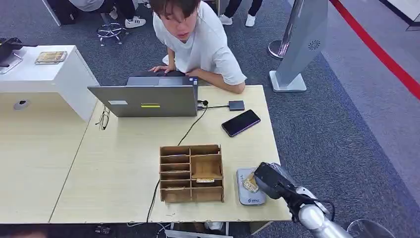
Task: Pass the card to the sensor for recognition and then transmit it.
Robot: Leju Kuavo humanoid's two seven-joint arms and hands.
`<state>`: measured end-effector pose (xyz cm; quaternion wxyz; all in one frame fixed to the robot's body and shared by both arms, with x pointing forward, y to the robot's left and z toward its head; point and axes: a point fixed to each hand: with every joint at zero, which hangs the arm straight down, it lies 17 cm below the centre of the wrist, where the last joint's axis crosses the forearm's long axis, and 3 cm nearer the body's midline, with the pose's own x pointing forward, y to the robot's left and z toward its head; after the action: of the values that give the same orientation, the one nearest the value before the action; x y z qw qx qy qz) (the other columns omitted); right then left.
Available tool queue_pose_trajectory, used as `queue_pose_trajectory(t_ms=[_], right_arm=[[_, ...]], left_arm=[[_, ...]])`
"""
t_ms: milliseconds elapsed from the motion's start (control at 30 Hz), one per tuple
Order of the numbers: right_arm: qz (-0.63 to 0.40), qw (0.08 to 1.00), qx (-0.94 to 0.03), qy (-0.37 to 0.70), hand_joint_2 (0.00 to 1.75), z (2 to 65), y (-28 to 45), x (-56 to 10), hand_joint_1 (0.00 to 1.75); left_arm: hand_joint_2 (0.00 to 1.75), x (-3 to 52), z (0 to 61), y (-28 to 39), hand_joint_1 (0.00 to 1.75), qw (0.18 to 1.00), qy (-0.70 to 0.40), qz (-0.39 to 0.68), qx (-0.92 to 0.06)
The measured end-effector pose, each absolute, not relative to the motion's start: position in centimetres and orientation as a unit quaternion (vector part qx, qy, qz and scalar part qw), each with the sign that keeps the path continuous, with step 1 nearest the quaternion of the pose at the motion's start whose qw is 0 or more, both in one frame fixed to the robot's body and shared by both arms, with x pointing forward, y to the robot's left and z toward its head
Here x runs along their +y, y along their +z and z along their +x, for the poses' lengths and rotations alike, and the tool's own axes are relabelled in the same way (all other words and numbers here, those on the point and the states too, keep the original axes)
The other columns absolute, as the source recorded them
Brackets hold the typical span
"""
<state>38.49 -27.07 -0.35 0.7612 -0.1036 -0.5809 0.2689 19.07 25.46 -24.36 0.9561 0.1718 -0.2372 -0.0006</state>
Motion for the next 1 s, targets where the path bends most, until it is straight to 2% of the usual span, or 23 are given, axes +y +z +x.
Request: queue_pose_trajectory(t_ms=[1000], right_arm=[[-0.131, 0.767, -0.565, 0.275, 1.75, 38.3, -2.4, -26.2, 1.75]], left_arm=[[0.0, 25.1, 19.2, -24.3, 0.0, 0.957, 0.003, 0.171, -0.237]])
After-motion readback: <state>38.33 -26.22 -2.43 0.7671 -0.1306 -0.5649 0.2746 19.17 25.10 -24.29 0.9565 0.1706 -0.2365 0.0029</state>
